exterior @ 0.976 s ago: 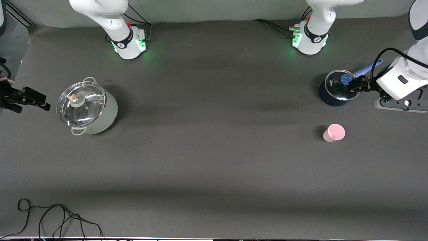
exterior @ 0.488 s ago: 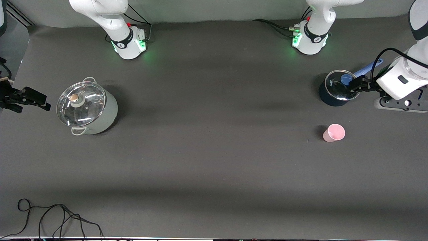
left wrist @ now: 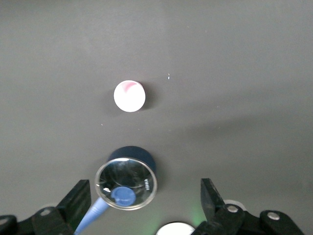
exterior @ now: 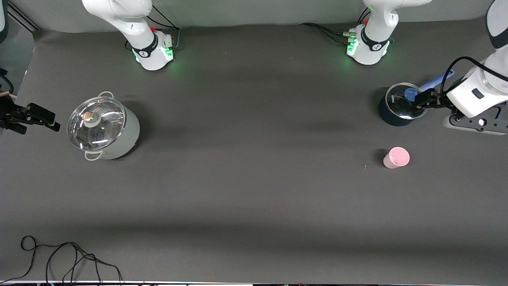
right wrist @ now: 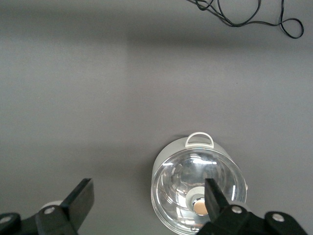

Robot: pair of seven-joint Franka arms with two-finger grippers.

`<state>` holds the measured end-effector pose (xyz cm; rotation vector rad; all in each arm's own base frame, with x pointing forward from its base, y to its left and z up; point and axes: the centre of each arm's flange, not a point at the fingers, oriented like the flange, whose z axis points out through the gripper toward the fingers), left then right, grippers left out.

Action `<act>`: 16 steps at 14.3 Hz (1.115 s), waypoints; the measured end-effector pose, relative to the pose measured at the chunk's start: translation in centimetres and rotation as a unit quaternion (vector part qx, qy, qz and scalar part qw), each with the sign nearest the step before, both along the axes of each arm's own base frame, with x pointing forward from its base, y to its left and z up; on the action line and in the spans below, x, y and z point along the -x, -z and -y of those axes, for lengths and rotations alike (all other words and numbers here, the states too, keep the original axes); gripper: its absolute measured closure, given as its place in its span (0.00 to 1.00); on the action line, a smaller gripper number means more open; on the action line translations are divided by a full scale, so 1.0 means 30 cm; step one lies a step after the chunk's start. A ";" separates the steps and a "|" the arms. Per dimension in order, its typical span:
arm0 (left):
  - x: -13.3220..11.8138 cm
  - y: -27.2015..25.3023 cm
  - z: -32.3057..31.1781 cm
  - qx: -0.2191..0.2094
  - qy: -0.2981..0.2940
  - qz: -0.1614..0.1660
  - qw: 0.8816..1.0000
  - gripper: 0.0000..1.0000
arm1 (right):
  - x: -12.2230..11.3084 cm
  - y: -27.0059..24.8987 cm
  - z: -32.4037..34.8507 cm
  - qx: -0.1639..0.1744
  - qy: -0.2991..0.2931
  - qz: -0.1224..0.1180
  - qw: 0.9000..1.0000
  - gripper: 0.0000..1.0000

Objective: Transfer pink cup from left to right arm
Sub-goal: 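Move the left gripper down toward the pink cup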

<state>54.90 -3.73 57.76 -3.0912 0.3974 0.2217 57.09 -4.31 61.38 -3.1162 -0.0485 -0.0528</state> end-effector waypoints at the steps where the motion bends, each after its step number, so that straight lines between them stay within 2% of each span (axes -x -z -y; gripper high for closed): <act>1: -0.004 0.003 -0.038 0.006 0.032 -0.002 0.999 0.00 | 0.000 0.000 0.000 0.000 0.000 0.000 1.000 0.00; 3: -0.011 0.010 -0.145 0.018 0.091 -0.005 0.996 0.00 | 0.000 0.001 0.000 0.000 0.000 0.000 1.000 0.00; 5: -0.014 0.007 -0.259 0.031 0.159 0.001 0.987 0.01 | 0.000 0.002 -0.001 0.000 0.000 -0.001 1.000 0.00; 8: -0.021 0.005 -0.427 0.054 0.264 0.028 0.963 0.02 | 0.000 0.002 -0.002 0.000 -0.001 -0.001 1.000 0.00; 12: -0.027 0.114 -0.711 0.140 0.359 0.084 0.919 0.02 | -0.002 0.005 0.000 0.000 0.000 -0.002 1.000 0.00; 16: -0.018 0.367 -1.005 0.242 0.428 0.165 0.855 0.03 | -0.003 0.008 0.002 0.000 0.000 -0.002 1.000 0.00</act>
